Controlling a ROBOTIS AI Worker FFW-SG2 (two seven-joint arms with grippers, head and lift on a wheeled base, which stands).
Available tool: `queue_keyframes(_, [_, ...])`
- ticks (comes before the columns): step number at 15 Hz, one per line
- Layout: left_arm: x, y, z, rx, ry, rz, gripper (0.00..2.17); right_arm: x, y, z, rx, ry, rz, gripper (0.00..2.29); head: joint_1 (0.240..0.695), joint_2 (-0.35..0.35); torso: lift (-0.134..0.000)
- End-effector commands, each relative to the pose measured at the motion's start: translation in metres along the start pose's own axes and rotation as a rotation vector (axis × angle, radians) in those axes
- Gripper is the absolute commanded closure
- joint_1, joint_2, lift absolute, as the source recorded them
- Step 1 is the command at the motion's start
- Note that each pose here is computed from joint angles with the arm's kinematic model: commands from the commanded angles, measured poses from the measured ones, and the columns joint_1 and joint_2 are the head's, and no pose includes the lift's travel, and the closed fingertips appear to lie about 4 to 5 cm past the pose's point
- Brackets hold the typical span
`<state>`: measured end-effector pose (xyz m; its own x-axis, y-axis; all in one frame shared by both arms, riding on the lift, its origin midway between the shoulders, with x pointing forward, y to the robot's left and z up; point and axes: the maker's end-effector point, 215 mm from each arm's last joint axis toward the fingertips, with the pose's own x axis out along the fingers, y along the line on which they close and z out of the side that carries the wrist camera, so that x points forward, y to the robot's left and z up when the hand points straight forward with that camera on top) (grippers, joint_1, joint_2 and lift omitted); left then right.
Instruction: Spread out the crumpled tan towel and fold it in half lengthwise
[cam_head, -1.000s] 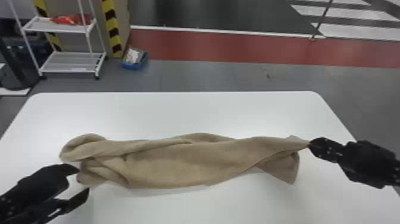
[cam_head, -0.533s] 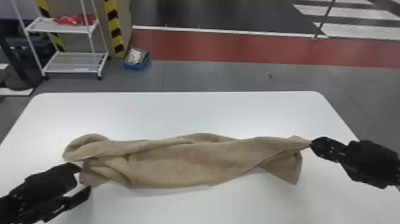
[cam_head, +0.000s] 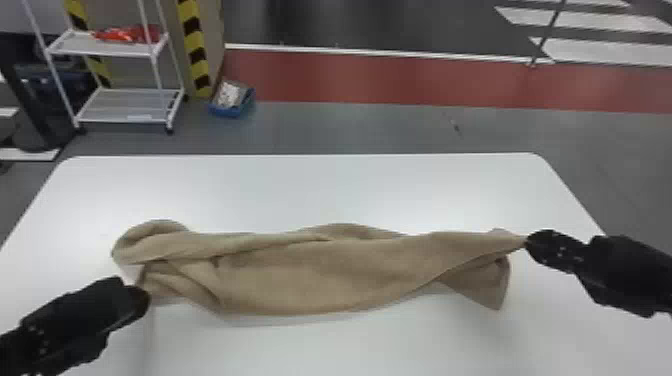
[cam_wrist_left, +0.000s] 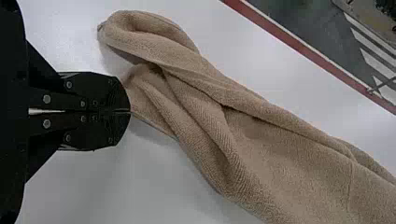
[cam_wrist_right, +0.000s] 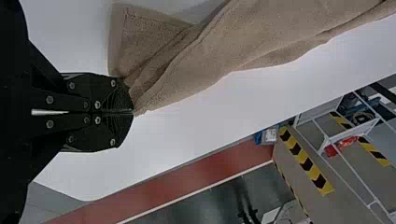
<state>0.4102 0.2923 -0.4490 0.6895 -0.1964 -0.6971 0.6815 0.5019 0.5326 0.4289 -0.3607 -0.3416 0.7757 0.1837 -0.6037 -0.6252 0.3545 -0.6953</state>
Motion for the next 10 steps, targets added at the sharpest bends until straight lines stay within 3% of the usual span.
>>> queue_keyframes(1, [-0.003,0.004,0.001,-0.001,-0.002,0.009,1.74,-0.001,-0.001,0.000,0.006,0.002,-0.003,1.32,0.695,-0.093,-0.124])
queue_keyframes(3, [-0.016,0.025,0.009,-0.021,-0.026,0.065,1.77,-0.003,-0.008,-0.001,0.016,0.003,-0.019,1.32,0.695,-0.091,-0.124])
queue_keyframes(6, [-0.061,0.080,0.020,-0.071,-0.085,0.166,1.77,-0.028,-0.072,-0.006,0.185,-0.067,-0.135,1.32,0.695,-0.086,-0.124])
queue_keyframes(10, [-0.121,0.155,0.033,-0.154,-0.149,0.324,1.77,-0.039,-0.104,-0.001,0.217,-0.074,-0.178,1.32,0.695,-0.079,-0.124])
